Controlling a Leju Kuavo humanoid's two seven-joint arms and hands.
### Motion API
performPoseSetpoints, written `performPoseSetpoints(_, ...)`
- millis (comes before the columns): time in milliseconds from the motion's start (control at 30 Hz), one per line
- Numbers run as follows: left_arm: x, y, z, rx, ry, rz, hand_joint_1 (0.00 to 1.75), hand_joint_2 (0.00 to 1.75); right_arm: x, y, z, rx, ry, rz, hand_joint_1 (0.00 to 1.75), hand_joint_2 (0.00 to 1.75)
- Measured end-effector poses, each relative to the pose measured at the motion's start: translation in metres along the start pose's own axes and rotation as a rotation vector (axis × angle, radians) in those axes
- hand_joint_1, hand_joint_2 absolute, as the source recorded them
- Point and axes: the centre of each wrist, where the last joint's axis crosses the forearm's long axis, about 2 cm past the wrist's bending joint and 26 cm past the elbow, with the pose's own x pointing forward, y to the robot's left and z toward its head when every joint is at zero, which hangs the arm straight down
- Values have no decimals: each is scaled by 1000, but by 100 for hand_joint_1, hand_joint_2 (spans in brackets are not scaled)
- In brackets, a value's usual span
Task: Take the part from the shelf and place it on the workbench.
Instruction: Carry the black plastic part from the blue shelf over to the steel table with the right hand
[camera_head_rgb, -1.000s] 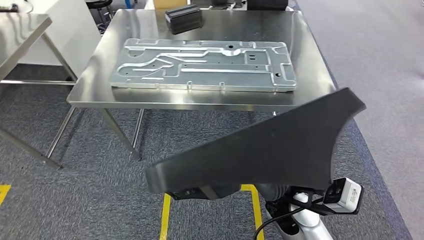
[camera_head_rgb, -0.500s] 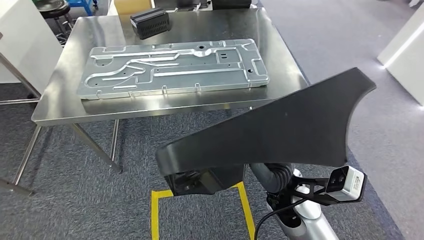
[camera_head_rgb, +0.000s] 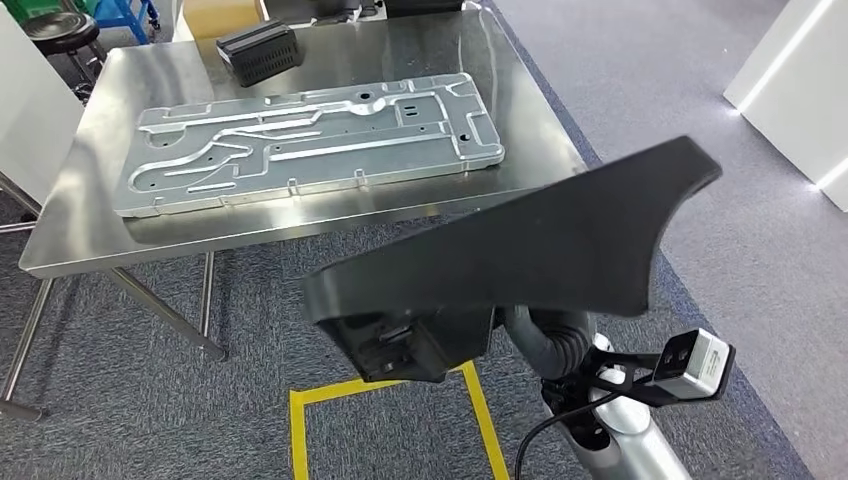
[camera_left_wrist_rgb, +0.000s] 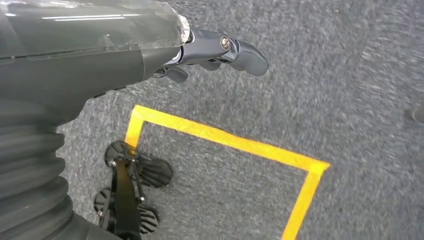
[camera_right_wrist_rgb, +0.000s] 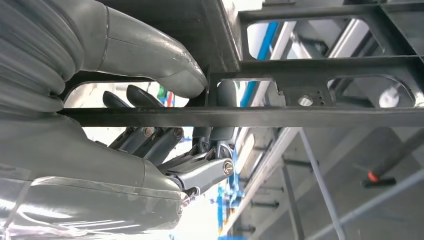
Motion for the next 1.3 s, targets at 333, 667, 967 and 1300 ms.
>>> performPoseSetpoints(333, -3, 3, 2, 5, 3, -5, 0, 175, -2, -1, -1, -7, 1, 2, 175, 175)
performPoseSetpoints(667, -2, 3, 1, 7, -3, -6, 0, 175, -3, -2, 0, 0, 2, 17, 175, 175)
performPoseSetpoints(967, -1, 0, 1, 4, -8, -3, 0, 175, -3, -3, 2, 7, 13, 20, 175, 175)
performPoseSetpoints(1300, -2, 2, 1, 19, -6, -5, 0, 175, -4, -3, 4, 7, 11, 20, 175, 175)
